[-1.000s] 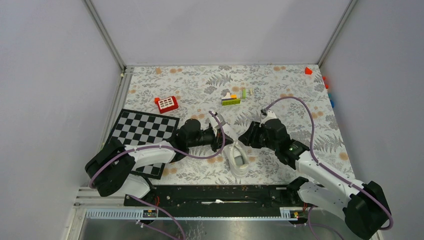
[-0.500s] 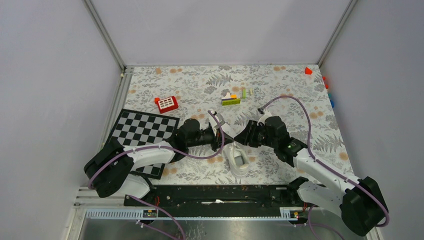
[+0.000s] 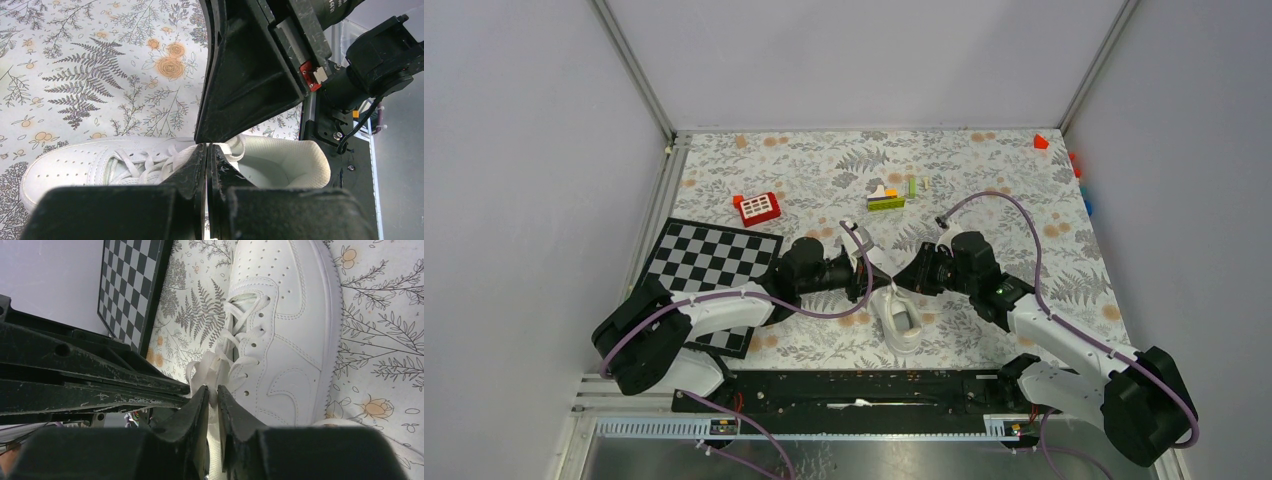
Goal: Tie the shoes
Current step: Tie the shoelace on the shoe.
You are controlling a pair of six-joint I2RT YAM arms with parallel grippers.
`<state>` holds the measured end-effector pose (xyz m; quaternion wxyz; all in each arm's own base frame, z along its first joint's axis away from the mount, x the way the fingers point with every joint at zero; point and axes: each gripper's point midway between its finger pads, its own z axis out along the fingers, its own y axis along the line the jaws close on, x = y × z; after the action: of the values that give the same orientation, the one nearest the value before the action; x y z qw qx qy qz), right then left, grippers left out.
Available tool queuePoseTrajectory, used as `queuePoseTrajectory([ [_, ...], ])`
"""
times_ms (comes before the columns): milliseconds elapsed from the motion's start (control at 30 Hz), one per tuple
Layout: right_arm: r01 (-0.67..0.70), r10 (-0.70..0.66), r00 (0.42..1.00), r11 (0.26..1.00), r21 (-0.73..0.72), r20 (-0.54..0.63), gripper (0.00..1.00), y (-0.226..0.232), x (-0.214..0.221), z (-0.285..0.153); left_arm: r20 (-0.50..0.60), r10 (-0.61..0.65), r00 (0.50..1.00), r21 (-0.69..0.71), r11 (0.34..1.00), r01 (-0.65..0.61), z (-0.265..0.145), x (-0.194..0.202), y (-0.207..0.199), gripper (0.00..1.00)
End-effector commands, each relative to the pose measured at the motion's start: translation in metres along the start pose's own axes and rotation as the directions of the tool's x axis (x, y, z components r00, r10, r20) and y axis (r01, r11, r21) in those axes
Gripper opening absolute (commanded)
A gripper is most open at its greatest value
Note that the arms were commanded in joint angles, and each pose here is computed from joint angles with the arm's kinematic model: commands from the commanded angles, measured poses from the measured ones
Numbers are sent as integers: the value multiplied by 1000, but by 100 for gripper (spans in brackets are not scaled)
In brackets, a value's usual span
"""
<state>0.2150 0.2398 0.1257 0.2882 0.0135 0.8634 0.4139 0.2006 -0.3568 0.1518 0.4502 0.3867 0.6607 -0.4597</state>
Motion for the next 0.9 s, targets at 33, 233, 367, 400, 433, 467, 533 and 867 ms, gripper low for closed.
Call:
queuePoseTrajectory([
  [33, 22, -21, 1000, 999, -49, 21, 9, 12, -9, -1, 59, 39, 997, 26, 999, -40, -2, -16, -7, 0],
  [233, 39, -38, 999, 999, -27, 39, 0, 11, -13, -4, 61, 41, 997, 22, 999, -42, -3, -17, -7, 0],
  [367, 47, -49, 995, 999, 19, 86, 0, 3, -19, -10, 63, 43, 997, 12, 999, -44, -4, -17, -6, 0],
  [400, 51, -53, 994, 998, 31, 98, 0, 2, -21, -12, 63, 43, 997, 8, 999, -44, -5, -17, -5, 0],
  [433, 56, -60, 992, 998, 39, 110, 0, 1, -23, -13, 63, 43, 997, 5, 999, -44, -6, -17, -5, 0],
  [467, 59, -65, 991, 997, 46, 120, 0, 0, -24, -15, 64, 44, 997, 4, 999, -44, -6, -17, -5, 0],
  [533, 63, -69, 989, 997, 52, 128, 0, -1, -26, -16, 64, 43, 997, 1, 999, -44, -7, -17, -5, 0],
  [867, 57, -80, 978, 991, 125, 194, 0, -13, -37, -22, 82, 22, 996, -41, 999, -19, -20, -19, -4, 0],
])
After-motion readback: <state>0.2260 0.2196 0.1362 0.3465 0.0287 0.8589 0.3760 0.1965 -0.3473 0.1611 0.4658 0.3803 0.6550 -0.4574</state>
